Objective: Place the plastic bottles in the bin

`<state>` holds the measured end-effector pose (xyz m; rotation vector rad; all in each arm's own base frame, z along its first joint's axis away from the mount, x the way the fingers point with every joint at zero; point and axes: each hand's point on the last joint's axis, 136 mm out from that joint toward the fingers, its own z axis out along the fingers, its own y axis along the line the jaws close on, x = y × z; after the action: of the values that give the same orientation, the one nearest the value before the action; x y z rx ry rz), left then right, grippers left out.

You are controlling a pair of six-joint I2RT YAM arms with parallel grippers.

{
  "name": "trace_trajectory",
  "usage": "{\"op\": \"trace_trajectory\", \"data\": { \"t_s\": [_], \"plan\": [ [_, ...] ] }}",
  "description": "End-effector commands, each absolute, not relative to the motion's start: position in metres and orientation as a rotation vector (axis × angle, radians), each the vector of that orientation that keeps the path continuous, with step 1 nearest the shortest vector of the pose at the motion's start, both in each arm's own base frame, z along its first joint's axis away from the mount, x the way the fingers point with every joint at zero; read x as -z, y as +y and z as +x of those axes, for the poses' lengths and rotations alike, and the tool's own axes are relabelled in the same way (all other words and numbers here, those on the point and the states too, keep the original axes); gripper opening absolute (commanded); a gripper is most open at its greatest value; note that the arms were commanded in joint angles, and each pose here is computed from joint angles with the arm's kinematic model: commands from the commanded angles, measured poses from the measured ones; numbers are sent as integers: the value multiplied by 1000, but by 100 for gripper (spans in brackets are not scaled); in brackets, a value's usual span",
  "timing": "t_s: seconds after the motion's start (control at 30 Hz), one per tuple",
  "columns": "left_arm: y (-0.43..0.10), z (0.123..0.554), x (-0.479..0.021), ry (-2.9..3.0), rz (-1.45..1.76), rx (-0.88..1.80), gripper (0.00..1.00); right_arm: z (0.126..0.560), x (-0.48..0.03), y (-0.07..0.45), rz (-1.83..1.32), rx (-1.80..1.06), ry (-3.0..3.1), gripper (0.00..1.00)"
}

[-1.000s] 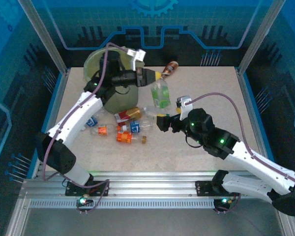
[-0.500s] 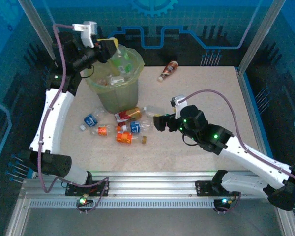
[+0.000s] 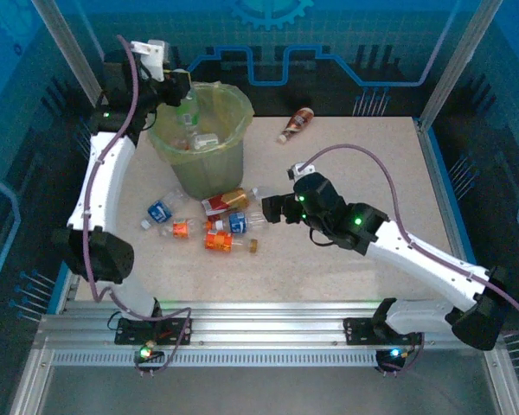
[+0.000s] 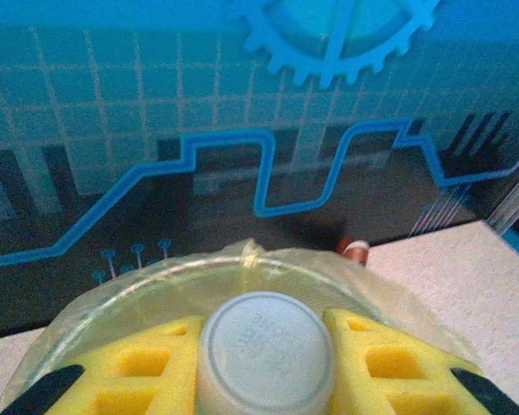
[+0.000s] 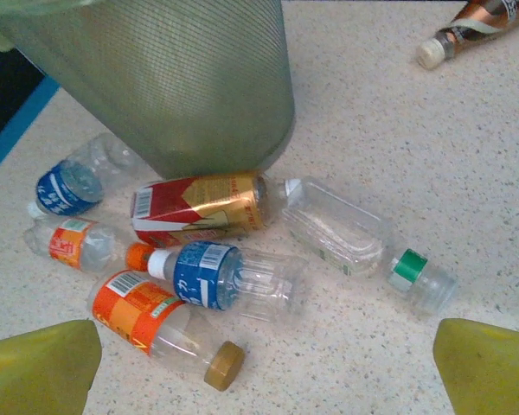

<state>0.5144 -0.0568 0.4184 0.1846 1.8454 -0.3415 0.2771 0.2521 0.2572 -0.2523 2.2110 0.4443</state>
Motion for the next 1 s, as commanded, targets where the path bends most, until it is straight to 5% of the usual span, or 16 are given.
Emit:
{"op": "trace_trajectory", "data": {
  "t_s": [0.0, 0.4, 0.57, 0.8, 0.97],
  "plan": [
    [-46, 526, -411, 1879, 240, 234, 0, 284, -253, 240, -154, -385, 2278, 100],
    [-40, 545, -342, 2075, 280, 189, 11, 319, -177, 202, 87, -459, 2621, 100],
    [-44, 548, -320, 2136, 280, 221, 26, 338, -163, 196, 35, -516, 2656, 100],
    [-47, 552, -319, 2141, 249, 269, 61, 370, -141, 197, -92, -629, 2686, 100],
    [-52, 552, -328, 2129, 247, 297, 73, 388, -133, 200, -148, -598, 2695, 100]
  ]
}}
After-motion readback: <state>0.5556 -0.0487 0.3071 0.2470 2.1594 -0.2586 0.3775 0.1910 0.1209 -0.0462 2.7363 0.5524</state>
